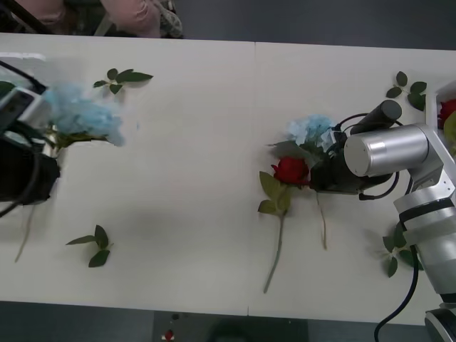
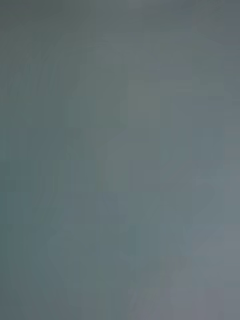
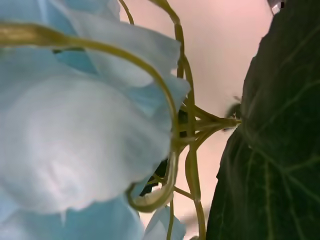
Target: Put the red flowers into the right box and the blue flowers into the left box
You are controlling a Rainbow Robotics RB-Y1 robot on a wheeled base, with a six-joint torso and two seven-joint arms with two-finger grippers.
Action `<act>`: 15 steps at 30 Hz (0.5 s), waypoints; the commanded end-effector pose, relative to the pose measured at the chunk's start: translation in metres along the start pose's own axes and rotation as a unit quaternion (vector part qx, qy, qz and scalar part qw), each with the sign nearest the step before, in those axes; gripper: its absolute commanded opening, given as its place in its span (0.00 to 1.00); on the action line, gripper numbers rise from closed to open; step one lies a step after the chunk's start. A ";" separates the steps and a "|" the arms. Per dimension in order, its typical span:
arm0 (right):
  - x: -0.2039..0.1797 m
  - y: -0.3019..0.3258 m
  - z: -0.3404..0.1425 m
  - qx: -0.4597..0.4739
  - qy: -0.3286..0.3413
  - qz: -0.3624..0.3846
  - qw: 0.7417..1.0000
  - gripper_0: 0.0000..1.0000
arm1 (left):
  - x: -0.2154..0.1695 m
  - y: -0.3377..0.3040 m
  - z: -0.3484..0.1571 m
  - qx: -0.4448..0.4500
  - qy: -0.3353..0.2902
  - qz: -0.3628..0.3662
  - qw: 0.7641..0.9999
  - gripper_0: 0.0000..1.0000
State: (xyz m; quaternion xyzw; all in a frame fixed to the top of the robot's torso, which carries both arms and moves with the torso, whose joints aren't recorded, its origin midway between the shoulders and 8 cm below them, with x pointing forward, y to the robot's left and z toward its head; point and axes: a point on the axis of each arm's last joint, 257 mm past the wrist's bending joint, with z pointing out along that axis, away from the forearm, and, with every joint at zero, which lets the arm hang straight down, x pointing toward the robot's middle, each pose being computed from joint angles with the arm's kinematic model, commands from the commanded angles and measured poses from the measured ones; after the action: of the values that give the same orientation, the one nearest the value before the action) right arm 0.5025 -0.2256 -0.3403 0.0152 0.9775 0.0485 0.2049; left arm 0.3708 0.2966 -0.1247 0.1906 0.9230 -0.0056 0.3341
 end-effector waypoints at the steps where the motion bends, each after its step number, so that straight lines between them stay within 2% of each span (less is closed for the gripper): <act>1: -0.019 -0.001 -0.012 0.002 -0.020 0.010 1.000 0.00 | 0.055 0.047 -0.011 -0.015 0.042 -0.088 0.995 0.00; 8: -0.035 0.003 -0.029 -0.005 -0.045 -0.003 0.999 0.00 | 0.102 0.143 -0.003 -0.051 0.052 -0.190 0.979 0.00; 15: -0.051 0.015 -0.077 -0.055 -0.068 -0.011 0.996 0.00 | 0.138 0.214 0.013 -0.098 0.035 -0.265 0.959 0.00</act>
State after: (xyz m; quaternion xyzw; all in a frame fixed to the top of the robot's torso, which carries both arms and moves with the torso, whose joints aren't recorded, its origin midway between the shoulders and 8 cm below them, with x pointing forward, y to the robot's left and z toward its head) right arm 0.5047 -0.2141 -0.2934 -0.0095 0.9695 0.0846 0.2299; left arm 0.3519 0.5229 -0.2045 -0.1024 0.9536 -0.0220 0.2822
